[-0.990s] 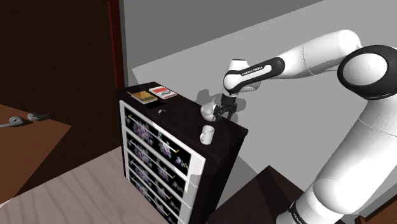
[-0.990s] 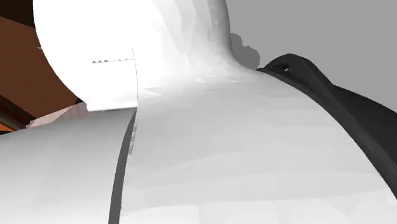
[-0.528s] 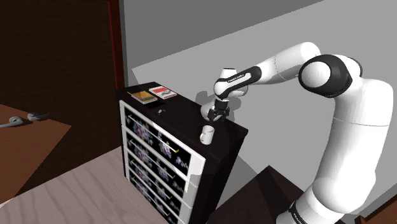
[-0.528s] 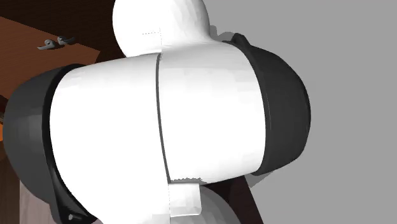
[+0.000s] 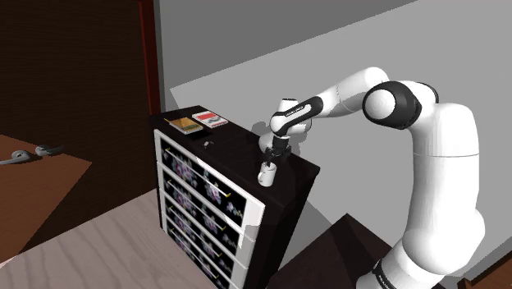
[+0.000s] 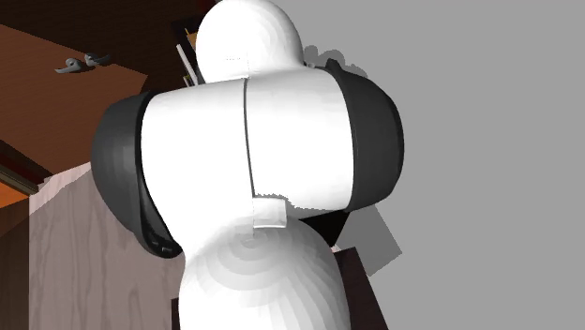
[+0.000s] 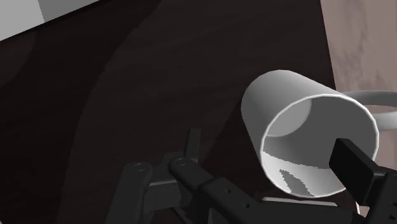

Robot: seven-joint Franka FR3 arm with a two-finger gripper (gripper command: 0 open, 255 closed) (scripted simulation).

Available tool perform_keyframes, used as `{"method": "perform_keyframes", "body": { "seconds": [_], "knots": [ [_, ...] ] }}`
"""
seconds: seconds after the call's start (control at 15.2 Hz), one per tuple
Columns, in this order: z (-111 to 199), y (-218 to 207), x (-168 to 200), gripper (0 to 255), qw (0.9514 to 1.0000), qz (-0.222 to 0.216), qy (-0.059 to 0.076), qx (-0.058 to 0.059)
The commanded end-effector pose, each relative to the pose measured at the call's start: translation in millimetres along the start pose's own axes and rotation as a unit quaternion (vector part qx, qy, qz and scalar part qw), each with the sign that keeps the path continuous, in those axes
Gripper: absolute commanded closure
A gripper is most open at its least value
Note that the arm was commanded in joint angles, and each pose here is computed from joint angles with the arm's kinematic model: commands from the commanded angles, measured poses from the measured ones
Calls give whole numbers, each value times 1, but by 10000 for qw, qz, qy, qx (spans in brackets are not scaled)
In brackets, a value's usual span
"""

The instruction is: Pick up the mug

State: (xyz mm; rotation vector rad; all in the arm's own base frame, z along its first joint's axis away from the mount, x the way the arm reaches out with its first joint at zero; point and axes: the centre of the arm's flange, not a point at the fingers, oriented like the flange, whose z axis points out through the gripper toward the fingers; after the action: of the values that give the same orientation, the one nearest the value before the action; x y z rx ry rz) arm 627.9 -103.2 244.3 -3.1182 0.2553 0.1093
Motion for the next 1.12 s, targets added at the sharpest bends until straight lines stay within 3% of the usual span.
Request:
{"method": "perform_keyframes", "body": {
  "seconds": [0.0, 0.2, 0.26, 0.86, 1.06],
  "knots": [
    [10, -1, 0, 0, 10000, 1, 2, 0],
    [13, -1, 0, 0, 10000, 1, 2, 0],
    [13, -1, 0, 255, 10000, 1, 2, 0],
    [13, -1, 0, 255, 10000, 1, 2, 0],
    [-2, -1, -1, 255, 10000, 1, 2, 0]
  ]
}}
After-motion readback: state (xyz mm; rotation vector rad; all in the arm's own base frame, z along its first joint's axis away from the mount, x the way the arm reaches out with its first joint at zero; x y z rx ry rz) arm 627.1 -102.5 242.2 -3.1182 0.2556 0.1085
